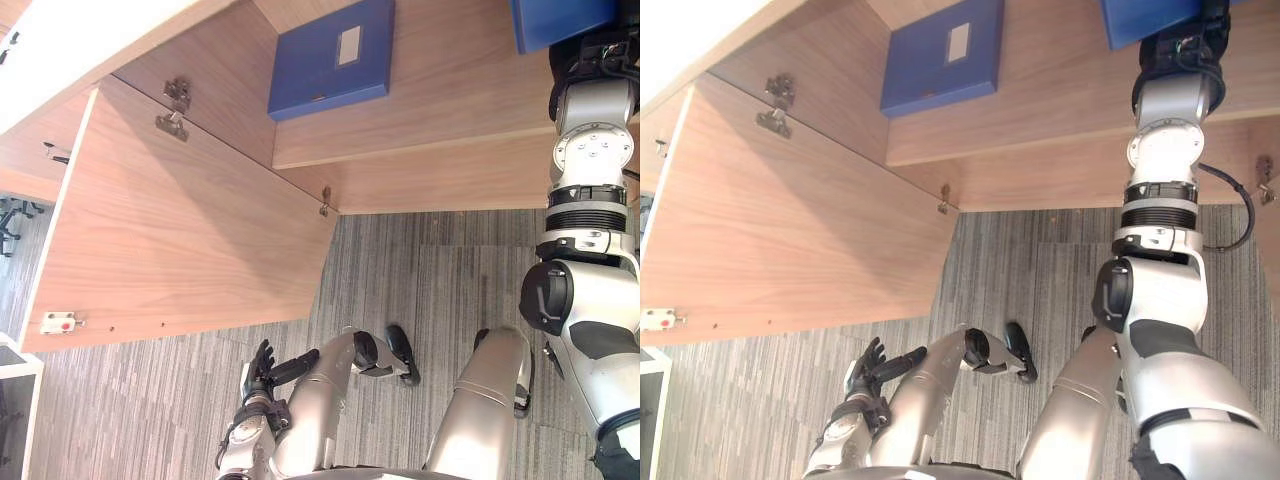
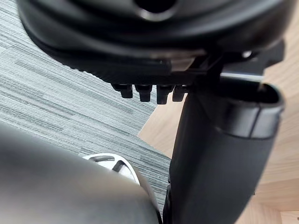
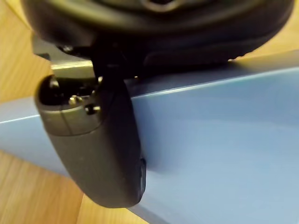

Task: Walk over to the cabinet, pick up the folder, carry it to the office cabinet, place the folder inside the office cabinet, then close the office cabinet door

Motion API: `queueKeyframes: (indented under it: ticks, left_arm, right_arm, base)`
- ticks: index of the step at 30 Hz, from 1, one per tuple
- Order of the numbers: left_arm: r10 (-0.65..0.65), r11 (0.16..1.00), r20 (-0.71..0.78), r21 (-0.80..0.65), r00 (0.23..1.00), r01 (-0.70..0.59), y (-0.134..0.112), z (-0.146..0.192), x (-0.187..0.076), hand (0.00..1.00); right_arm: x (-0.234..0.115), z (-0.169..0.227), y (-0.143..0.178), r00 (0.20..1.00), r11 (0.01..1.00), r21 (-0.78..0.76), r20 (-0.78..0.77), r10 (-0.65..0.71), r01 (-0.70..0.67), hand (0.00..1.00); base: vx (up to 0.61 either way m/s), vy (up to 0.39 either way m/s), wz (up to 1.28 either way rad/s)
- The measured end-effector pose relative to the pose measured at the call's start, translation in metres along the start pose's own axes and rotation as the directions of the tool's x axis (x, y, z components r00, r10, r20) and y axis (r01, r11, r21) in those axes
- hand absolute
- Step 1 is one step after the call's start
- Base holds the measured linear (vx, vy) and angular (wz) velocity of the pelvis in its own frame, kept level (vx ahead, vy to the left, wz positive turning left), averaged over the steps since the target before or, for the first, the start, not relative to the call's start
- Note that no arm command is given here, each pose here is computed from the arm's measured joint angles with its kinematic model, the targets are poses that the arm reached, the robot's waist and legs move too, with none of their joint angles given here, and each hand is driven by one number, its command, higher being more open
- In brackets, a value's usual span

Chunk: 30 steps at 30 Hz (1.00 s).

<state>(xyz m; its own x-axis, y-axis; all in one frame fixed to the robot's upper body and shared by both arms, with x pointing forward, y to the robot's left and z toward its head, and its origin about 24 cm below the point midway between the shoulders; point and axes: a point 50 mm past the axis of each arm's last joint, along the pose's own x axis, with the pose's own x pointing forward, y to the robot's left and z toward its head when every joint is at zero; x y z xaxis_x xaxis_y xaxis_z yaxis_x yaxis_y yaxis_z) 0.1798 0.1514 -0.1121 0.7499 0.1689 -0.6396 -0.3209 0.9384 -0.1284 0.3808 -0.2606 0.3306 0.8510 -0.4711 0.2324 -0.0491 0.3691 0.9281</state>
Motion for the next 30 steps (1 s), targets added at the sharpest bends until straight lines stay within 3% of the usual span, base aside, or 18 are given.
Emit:
queueKeyframes:
  ticks: [1, 5, 12, 15, 20, 23, 25, 29, 30]
  left_arm:
    - [-0.001, 1.0, 0.004, 0.001, 1.0, 0.001, -0.001, 0.001, 0.001, 1.0]
    - [-0.001, 1.0, 0.018, -0.001, 1.0, 0.001, -0.003, 0.005, 0.001, 1.0]
    - [-0.007, 1.0, 0.026, 0.004, 1.0, 0.007, -0.004, 0.007, 0.001, 1.0]
    - [-0.012, 1.0, 0.023, 0.022, 1.0, 0.011, -0.003, 0.007, 0.001, 1.0]
    - [-0.02, 0.999, 0.015, 0.035, 1.0, 0.02, -0.003, 0.006, 0.001, 1.0]
    - [-0.046, 0.998, 0.019, 0.045, 0.999, 0.045, -0.002, 0.007, -0.001, 1.0]
    - [-0.056, 0.997, 0.019, 0.049, 0.998, 0.056, -0.001, 0.007, -0.001, 1.0]
    - [-0.115, 0.99, 0.022, 0.085, 0.993, 0.112, -0.001, 0.007, -0.007, 1.0]
    - [-0.123, 0.989, 0.023, 0.091, 0.992, 0.121, -0.002, 0.007, -0.008, 1.0]
  right_arm:
    - [0.001, 0.0, -0.004, 1.0, 1.0, 0.004, 0.002, -0.026, 0.026, 1.0]
    - [0.007, 0.006, -0.021, 0.992, 0.992, 0.032, -0.003, -0.126, 0.126, 1.0]
    - [0.012, 0.049, -0.008, 0.993, 0.997, -0.025, 0.094, -0.072, 0.075, 1.0]
    - [0.016, 0.055, -0.016, 0.99, 0.992, -0.079, 0.103, -0.092, 0.101, 1.0]
    - [0.019, 0.054, -0.025, 0.993, 0.924, -0.368, 0.079, -0.082, 0.106, 1.0]
    - [0.022, 0.057, -0.033, 0.998, 0.716, -0.696, 0.042, -0.041, 0.059, 1.0]
    - [0.023, 0.058, -0.036, 0.999, 0.624, -0.78, 0.022, -0.035, 0.039, 1.0]
    - [0.024, 0.06, -0.046, 0.997, 0.255, -0.965, -0.066, -0.035, -0.055, 1.0]
    - [0.024, 0.062, -0.049, 0.996, 0.215, -0.975, -0.074, -0.044, -0.063, 1.0]
  base:
    - [0.02, -0.002, 0.09]
    - [0.03, -0.038, 0.11]
    - [0.01, -0.051, 0.05]
    - [0.0, -0.055, -0.05]
    - [0.0, -0.056, -0.09]
    - [0.05, -0.066, 0.01]
    - [0.05, -0.044, 0.02]
    - [0.07, -0.042, -0.05]
    - [0.08, -0.011, -0.06]
